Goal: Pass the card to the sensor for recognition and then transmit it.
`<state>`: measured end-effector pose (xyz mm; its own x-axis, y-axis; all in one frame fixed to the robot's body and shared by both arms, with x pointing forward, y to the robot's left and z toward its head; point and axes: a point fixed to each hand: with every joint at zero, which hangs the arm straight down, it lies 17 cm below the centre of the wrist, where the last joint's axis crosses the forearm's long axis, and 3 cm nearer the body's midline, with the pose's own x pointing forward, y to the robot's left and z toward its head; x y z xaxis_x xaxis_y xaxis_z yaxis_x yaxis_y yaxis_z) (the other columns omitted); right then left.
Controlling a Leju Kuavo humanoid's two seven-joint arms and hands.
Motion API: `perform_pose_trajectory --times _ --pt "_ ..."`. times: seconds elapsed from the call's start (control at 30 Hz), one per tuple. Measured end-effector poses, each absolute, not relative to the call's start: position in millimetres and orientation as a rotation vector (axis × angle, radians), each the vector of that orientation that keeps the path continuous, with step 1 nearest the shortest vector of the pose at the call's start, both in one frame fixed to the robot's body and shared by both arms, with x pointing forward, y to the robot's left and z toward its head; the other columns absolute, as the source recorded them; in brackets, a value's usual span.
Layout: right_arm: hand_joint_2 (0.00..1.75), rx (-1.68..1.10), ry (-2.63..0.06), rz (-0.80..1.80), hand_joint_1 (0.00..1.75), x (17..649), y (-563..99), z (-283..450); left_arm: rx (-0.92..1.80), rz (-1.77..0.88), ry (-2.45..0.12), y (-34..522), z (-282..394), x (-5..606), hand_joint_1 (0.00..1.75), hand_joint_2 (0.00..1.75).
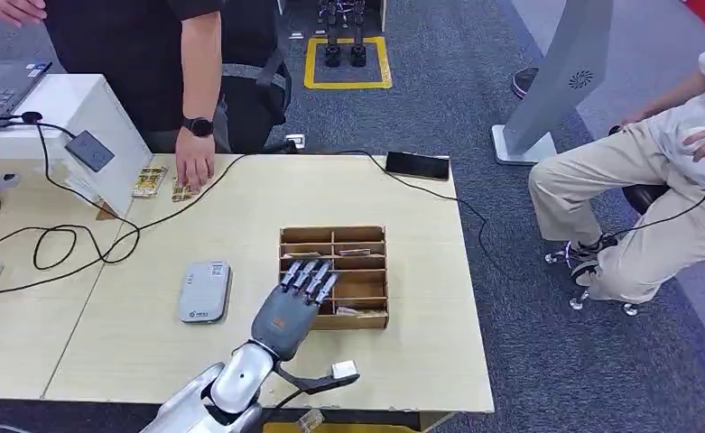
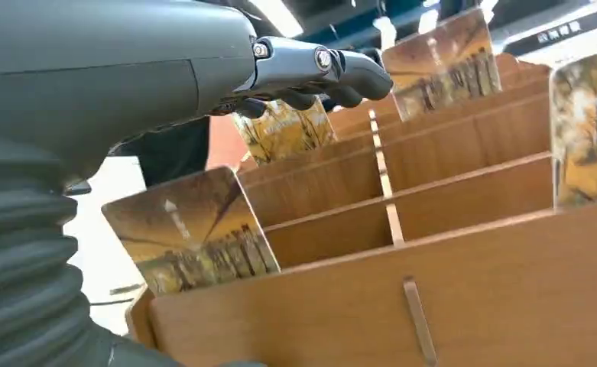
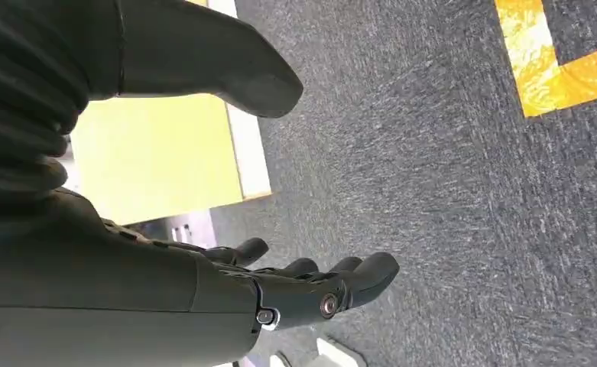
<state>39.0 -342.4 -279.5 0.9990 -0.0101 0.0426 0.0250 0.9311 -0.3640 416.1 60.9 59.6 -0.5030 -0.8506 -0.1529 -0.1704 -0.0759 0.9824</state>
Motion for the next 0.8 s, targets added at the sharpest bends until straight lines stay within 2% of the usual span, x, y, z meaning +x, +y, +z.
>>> perform_pose_trajectory --times 0.33,0.6,0.63,0.67,0.7,0.8 --pt "1.75 -0.374 -0.038 -0.016 0.0 38 -343 -280 1.153 -1.448 -1.725 72 79 419 0.0 1.75" --pt "1.75 -0.374 -0.034 -0.025 0.0 36 -343 -280 1.156 -1.419 -1.71 77 80 421 0.0 1.75" --pt "1.75 -0.374 -0.036 -0.025 0.0 36 -343 -280 1.155 -1.424 -1.705 78 78 422 0.24 1.75" --pt "1.75 -0.375 -0.038 -0.023 0.0 37 -343 -280 1.15 -1.435 -1.697 78 76 422 1.52 1.75" --pt "1.75 -0.374 -0.039 -0.022 0.0 37 -343 -280 1.142 -1.45 -1.691 76 73 421 1.75 1.75" --pt "1.75 -0.372 -0.046 -0.019 0.0 38 -342 -280 1.119 -1.497 -1.657 75 62 421 1.75 1.75"
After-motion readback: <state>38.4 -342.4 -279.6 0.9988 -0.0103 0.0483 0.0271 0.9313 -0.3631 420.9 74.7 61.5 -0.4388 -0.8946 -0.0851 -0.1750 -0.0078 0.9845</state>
